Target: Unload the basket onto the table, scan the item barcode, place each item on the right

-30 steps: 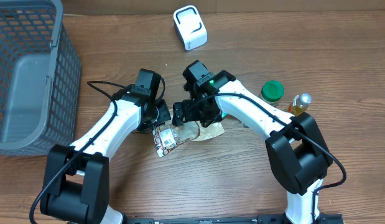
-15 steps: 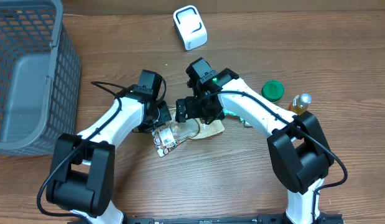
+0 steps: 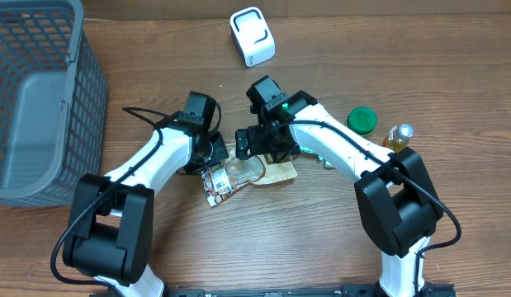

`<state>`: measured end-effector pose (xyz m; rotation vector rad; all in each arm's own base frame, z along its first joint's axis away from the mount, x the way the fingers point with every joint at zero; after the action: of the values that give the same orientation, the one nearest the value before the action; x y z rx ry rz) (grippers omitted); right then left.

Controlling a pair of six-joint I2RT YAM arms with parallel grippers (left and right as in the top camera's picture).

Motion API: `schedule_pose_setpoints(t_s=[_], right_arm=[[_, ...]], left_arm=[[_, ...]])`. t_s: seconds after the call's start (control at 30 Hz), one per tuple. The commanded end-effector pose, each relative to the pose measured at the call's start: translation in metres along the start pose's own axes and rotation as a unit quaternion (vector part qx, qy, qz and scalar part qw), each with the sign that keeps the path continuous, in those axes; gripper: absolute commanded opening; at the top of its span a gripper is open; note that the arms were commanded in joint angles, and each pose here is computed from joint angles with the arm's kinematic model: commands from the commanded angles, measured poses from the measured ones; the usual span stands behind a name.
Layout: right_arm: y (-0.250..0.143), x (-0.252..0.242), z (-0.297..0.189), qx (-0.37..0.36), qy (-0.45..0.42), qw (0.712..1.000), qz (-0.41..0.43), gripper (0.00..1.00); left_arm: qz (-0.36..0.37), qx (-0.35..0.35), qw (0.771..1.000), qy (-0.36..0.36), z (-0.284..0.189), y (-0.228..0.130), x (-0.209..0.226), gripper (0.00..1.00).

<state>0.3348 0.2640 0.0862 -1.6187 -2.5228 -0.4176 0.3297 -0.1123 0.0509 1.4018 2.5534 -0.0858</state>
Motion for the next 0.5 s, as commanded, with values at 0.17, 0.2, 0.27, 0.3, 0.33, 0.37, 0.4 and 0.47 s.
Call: schedule_pose_setpoints(t_s=[0.17, 0.2, 0.27, 0.3, 0.33, 0.37, 0.4, 0.47], right_arm=[[0.0124, -0.0011, -0.0180, -0.035, -0.016, 0.999, -0.006, 1.00], [0.0126, -0.0011, -0.0180, -0.035, -0.015, 0.999, -0.006, 1.00], [0.0127, -0.0011, -0.0180, -0.035, -0.015, 0.999, -0.006, 1.00], [0.0127, -0.0011, -0.0180, -0.035, -0.015, 0.999, -0.006, 1.00], [0.0127, -0.0012, -0.0180, -0.036, -0.016, 0.999, -0.006, 1.00], [0.0128, -0.0016, -0.0180, -0.036, -0.017, 0.999, -0.006, 1.00], [0.0130, -0.0025, -0.0181, -0.037, -0.021, 0.999, -0.006, 1.00], [0.0133, -0.0045, -0.0182, -0.038, -0.028, 0.999, -0.005, 1.00]], left_arm=[[0.006, 0.027, 0.999, 0.028, 0.0202, -0.0107, 0.0113, 0.04], [0.006, 0.027, 0.999, 0.028, 0.0201, -0.0107, 0.0113, 0.04], [0.006, 0.027, 0.999, 0.028, 0.0200, -0.0107, 0.0112, 0.04], [0.006, 0.027, 0.999, 0.028, 0.0202, -0.0107, 0.0113, 0.04], [0.006, 0.027, 0.999, 0.028, 0.0200, -0.0107, 0.0112, 0.04], [0.006, 0.027, 0.999, 0.028, 0.0200, -0.0107, 0.0112, 0.04], [0.006, 0.027, 0.999, 0.028, 0.0200, -0.0107, 0.0112, 0.04], [0.008, 0.027, 0.999, 0.028, 0.0200, -0.0107, 0.0113, 0.05]])
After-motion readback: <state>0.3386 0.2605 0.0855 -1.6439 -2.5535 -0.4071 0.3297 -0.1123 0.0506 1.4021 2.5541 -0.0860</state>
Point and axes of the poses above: each gripper's point midway between its finger pads, its own z axis out along the fingers, its own x axis along the line the jaws close on, y = z × x, the point moved 4 cm from there along -z, back along the fingers, and after that the axes turned 14 degrees about -z, right-handed, at the moved point
